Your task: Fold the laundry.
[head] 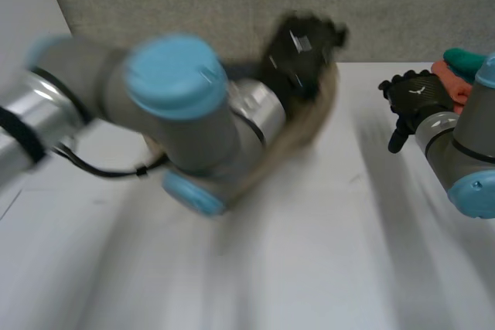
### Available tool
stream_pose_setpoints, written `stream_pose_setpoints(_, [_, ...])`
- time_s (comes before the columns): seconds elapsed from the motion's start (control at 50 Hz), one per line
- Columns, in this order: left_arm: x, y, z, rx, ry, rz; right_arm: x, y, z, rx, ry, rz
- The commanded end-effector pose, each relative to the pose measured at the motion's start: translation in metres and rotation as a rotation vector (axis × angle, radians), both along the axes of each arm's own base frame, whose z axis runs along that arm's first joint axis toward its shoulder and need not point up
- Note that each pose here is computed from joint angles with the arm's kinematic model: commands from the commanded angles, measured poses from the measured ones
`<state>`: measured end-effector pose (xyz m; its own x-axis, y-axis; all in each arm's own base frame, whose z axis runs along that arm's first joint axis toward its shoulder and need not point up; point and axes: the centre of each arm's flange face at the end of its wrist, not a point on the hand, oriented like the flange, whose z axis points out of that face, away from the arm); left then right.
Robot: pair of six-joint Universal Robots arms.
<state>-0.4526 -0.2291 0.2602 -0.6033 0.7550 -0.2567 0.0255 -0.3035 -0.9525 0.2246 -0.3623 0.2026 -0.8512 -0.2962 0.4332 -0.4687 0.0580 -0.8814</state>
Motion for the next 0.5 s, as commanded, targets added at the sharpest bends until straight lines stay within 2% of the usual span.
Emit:
stream_pose_setpoints(0.02, [0.001, 0.014, -0.026, 0.067, -0.129, 0.024, -0.008, -0.006, -0.004, 0.024, 0.004, -0.021])
stream_pose_setpoints(0.2, [0.07, -0.005, 0.065, 0.0, 0.003, 0.236, 0.01, 0.012, 0.017, 0.03, 0.004, 0.064])
stream_pose_setpoints(0.3, [0.119, -0.023, 0.093, -0.031, 0.029, 0.356, 0.035, 0.049, 0.04, 0.095, 0.037, 0.158])
stream_pose_setpoints(0.42, [0.164, -0.06, 0.068, 0.032, -0.088, 0.487, 0.064, 0.1, 0.044, 0.268, 0.063, 0.224])
stream_pose_setpoints(0.44, [0.178, -0.074, 0.058, 0.042, -0.133, 0.524, 0.072, 0.114, 0.041, 0.325, 0.046, 0.231])
stream_pose_setpoints(0.5, [0.192, -0.09, 0.041, 0.058, -0.207, 0.548, 0.086, 0.131, 0.033, 0.401, -0.001, 0.235])
